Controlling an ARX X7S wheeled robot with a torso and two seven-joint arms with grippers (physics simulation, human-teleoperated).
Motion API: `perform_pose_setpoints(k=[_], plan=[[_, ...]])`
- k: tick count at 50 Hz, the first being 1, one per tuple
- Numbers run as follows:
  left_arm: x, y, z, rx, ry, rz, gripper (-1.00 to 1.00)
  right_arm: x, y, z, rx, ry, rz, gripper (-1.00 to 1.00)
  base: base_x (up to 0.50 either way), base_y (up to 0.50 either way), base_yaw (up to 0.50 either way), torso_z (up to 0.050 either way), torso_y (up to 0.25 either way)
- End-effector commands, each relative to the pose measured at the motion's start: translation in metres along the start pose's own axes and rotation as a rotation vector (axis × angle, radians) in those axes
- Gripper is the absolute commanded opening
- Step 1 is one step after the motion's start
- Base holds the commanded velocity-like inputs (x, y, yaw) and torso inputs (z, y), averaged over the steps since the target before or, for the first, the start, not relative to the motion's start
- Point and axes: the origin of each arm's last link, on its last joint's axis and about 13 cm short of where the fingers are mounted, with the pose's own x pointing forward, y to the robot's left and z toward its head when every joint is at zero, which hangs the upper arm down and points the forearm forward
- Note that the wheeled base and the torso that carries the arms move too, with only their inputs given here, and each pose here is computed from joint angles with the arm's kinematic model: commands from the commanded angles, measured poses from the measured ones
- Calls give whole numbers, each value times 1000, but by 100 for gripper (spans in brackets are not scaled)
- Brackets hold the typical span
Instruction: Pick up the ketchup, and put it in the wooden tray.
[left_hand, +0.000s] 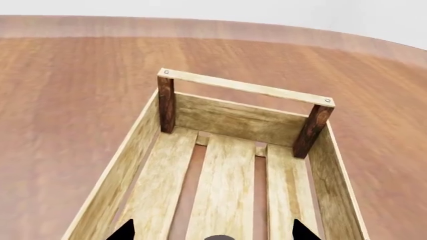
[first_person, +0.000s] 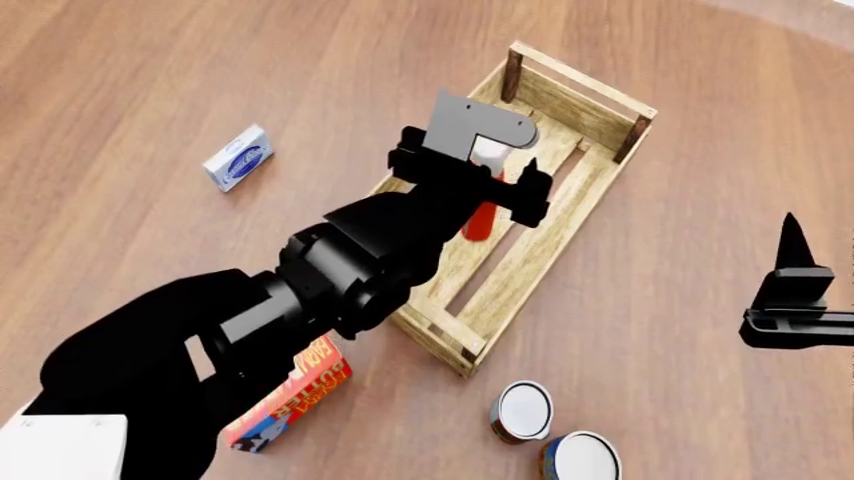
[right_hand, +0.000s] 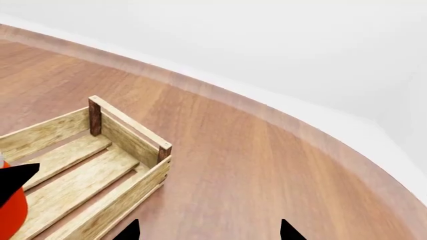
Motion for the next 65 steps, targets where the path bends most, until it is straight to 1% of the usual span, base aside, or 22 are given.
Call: perform_pose_setpoints(k=[1, 20, 36, 43, 50, 56, 58, 65], plan=[[0, -1, 7, -12, 7, -36, 100, -2, 1, 2, -3, -7, 0, 100, 0, 0, 0, -14, 104], [1, 4, 12, 27, -27, -18, 100, -1, 2, 0, 5, -10, 0, 100, 0, 0, 0, -15, 117], [-15, 8, 29, 19, -68, -35, 100, 0, 3, 1, 4, -14, 5, 100, 0, 0, 0, -15, 105], [-29, 8, 38, -4, -78, -68, 100, 0, 4, 2, 1, -16, 10, 100, 0, 0, 0, -15, 94], [-45, 13, 37, -11, -85, -106, 100, 1, 4, 3, -1, -19, 13, 100, 0, 0, 0, -15, 84], [-64, 23, 42, -50, -126, -114, 100, 2, 5, 4, -1, -24, 16, 100, 0, 0, 0, -15, 84], [-70, 28, 42, -51, -142, -111, 100, 2, 5, 5, -2, -26, 17, 100, 0, 0, 0, -15, 82], [-92, 39, 40, -75, -159, -114, 100, 1, 6, 6, -2, -30, 18, 100, 0, 0, 0, -15, 83]])
